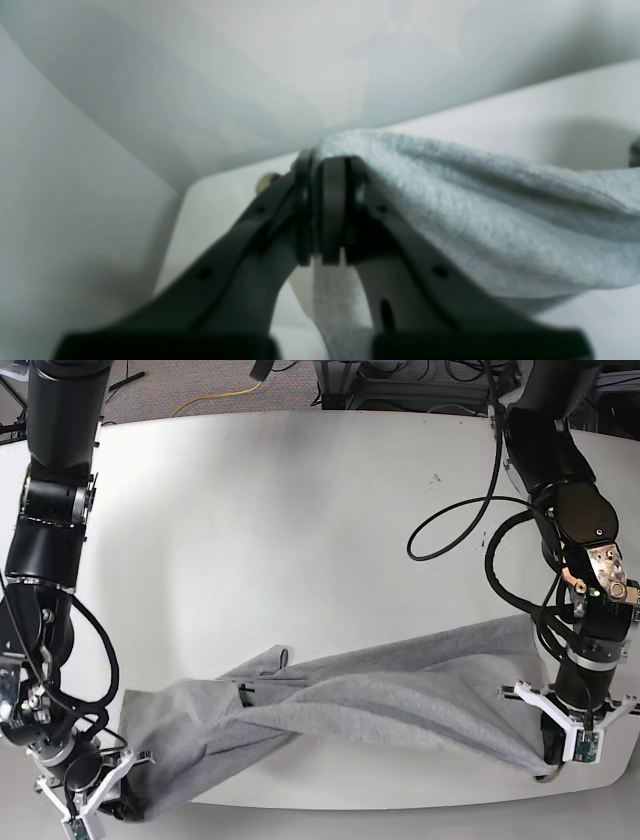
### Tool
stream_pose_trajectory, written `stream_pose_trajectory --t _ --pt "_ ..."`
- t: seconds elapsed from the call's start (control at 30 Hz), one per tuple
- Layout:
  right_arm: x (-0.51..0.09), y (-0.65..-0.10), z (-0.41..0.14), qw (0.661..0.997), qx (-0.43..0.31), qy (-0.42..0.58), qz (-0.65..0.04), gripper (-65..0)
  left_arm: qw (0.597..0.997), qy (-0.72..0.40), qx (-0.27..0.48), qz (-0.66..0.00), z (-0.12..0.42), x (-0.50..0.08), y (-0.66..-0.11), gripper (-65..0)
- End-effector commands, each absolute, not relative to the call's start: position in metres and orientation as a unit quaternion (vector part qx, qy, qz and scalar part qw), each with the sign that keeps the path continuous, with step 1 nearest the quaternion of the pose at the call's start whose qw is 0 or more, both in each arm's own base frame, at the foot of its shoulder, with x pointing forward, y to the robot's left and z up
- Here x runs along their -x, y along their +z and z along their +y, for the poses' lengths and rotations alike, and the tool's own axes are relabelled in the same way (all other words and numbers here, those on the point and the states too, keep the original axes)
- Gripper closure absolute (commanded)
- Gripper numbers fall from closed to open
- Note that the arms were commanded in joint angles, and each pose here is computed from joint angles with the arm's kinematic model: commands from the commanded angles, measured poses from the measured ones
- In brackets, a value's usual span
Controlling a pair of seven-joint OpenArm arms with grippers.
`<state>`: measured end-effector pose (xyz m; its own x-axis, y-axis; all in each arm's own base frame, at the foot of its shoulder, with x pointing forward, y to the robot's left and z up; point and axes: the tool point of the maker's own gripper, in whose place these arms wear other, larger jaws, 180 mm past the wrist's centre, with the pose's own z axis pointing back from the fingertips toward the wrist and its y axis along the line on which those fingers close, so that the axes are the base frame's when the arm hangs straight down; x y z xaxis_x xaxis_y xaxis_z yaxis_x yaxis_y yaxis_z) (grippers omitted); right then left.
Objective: Fold the T-shirt properly
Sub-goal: 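Lift the shirt with both grippers and shake it out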
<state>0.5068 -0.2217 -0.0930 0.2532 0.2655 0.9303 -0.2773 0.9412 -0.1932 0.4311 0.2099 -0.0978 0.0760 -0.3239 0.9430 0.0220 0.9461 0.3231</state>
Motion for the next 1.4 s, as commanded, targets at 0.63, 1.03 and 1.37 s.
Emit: stream_pose_trajectory --t 0.63,1.03,1.37 --pt "-0.523 0.099 -0.216 0.671 0.235 0.315 -0.628 0.0 0.591 -0.074 -0.19 -0.781 0.253 -0.428 0.131 0.0" --pt "-0.497 0.119 -0.223 0.663 0.281 0.309 -0.621 0.0 0.566 -0.113 -0.234 -0.782 0.249 -0.417 0.158 0.0" --pt "-0.484 0.042 -0.239 0.699 0.234 0.274 -0.618 0.0 0.638 -0.144 -0.222 -0.723 0.242 -0.435 0.067 0.0"
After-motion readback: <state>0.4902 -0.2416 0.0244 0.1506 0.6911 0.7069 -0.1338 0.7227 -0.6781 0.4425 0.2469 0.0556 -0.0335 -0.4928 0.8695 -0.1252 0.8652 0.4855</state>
